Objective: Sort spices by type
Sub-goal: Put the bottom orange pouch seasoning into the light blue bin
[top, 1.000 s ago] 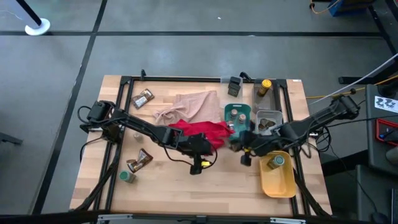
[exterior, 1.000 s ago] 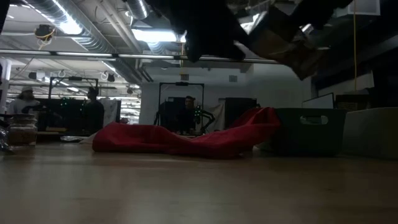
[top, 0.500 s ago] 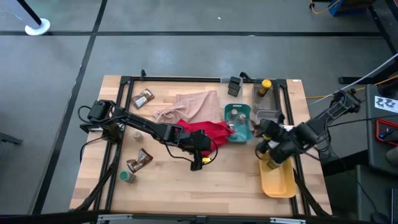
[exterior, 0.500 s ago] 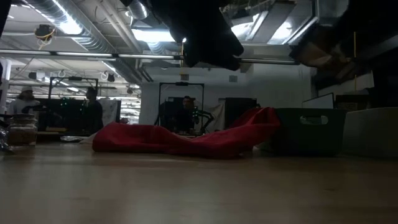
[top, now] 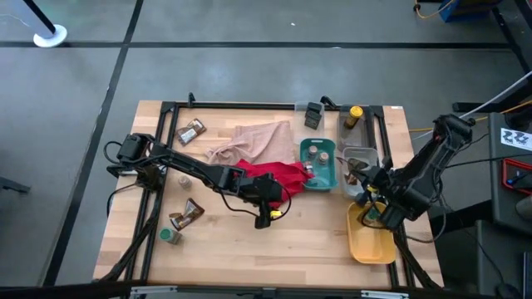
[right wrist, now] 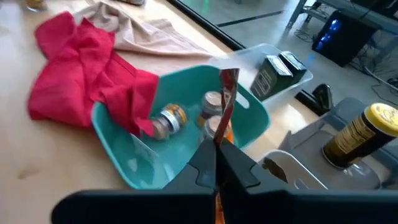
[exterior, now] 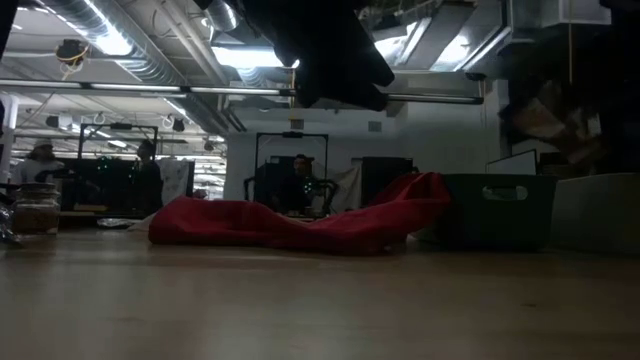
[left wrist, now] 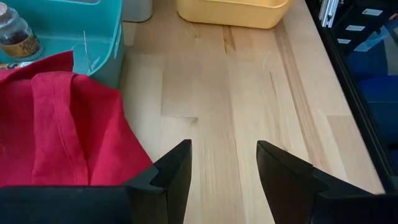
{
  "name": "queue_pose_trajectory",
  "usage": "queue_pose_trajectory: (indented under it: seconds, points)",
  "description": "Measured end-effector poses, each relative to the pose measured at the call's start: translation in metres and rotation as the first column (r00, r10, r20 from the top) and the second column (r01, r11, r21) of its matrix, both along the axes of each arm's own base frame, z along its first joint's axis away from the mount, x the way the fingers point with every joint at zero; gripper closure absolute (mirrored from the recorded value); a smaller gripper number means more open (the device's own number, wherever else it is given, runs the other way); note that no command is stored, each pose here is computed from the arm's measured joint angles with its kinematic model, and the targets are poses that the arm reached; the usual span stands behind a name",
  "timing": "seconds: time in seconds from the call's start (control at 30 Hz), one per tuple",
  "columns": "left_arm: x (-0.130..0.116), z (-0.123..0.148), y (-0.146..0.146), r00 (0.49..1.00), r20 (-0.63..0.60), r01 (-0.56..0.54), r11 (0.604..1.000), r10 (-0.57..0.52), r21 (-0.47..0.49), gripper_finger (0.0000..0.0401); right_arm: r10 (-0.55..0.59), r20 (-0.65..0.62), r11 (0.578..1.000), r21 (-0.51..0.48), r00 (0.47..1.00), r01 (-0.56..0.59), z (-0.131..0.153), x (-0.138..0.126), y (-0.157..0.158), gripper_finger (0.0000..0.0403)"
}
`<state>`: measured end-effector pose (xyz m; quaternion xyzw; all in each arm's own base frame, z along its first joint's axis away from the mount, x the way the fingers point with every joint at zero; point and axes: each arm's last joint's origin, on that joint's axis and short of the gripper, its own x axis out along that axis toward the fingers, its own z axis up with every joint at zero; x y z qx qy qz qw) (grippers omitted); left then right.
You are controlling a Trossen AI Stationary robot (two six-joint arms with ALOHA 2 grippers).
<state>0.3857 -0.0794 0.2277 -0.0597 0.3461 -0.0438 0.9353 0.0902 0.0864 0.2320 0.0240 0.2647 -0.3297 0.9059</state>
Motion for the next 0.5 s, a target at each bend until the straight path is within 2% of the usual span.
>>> queue_pose_trajectory:
  seconds: [0.3,0.5]
  points:
    - [0.000,0.000,0.000,1.000,0.000,-0.019,1.000,0.019,-0.020,0.0237,-0.014,-0.045,0.999,-0.050,0.999,0.012,-0.022,-0.007,-0.007,0.0401]
    - [0.000,0.000,-0.001,0.999,-0.005,-0.041,0.998,0.040,-0.048,0.0237,-0.032,-0.094,0.999,-0.034,0.995,0.029,-0.040,-0.010,-0.011,0.0400]
